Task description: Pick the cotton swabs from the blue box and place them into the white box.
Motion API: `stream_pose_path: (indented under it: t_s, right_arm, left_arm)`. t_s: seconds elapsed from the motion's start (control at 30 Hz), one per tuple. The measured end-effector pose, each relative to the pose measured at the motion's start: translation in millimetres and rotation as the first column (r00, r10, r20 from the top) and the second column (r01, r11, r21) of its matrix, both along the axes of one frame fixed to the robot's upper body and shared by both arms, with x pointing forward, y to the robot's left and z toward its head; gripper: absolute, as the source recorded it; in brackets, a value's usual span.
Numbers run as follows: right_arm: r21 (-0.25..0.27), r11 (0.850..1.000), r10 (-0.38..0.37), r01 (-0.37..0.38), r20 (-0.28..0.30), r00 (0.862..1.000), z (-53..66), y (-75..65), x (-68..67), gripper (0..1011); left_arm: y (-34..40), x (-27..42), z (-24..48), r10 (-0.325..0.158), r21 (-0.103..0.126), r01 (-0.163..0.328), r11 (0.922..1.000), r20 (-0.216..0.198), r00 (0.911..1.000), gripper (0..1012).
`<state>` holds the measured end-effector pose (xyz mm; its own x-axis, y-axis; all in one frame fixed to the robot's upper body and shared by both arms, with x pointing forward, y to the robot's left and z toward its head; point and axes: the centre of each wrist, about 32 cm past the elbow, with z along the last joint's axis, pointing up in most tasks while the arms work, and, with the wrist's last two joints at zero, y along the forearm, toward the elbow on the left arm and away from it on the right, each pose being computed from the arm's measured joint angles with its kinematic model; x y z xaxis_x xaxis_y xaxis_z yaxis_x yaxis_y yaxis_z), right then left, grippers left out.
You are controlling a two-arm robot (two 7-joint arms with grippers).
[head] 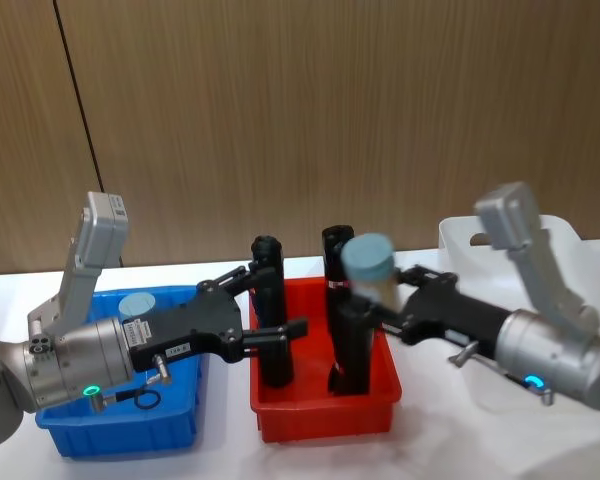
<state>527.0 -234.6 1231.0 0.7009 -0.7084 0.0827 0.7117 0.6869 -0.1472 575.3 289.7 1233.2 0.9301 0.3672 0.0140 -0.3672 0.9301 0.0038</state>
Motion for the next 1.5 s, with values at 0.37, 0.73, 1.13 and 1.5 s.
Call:
stream_pose_path:
  t_s: [0.37, 0.73, 1.13, 1.5]
  right_arm:
    - [0.001, 0.985, -0.172, 0.172, 0.024, 0.985, 1.3, -41.4, 7.8, 653]
    - [-0.04, 0.938, -0.342, 0.343, 0.041, 0.939, 0.2, -75.2, 24.0, 653]
    - [-0.097, 0.896, -0.435, 0.433, 0.004, 0.9, -9.3, -97.1, 43.4, 653]
    - [-0.125, 0.888, -0.448, 0.441, -0.024, 0.894, -15.6, -102.2, 51.1, 885]
  left_arm:
    - [0.0, 0.0, 0.0, 0.0, 0.0, 0.0, 1.0, 0.0, 1.0, 1004]
    - [0.0, 0.0, 0.0, 0.0, 0.0, 0.0, 1.0, 0.0, 1.0, 1004]
    - [0.0, 0.0, 0.0, 0.0, 0.0, 0.0, 1.0, 0.0, 1.0, 1004]
    - [0.0, 0.0, 0.0, 0.0, 0.0, 0.0, 1.0, 0.0, 1.0, 1004]
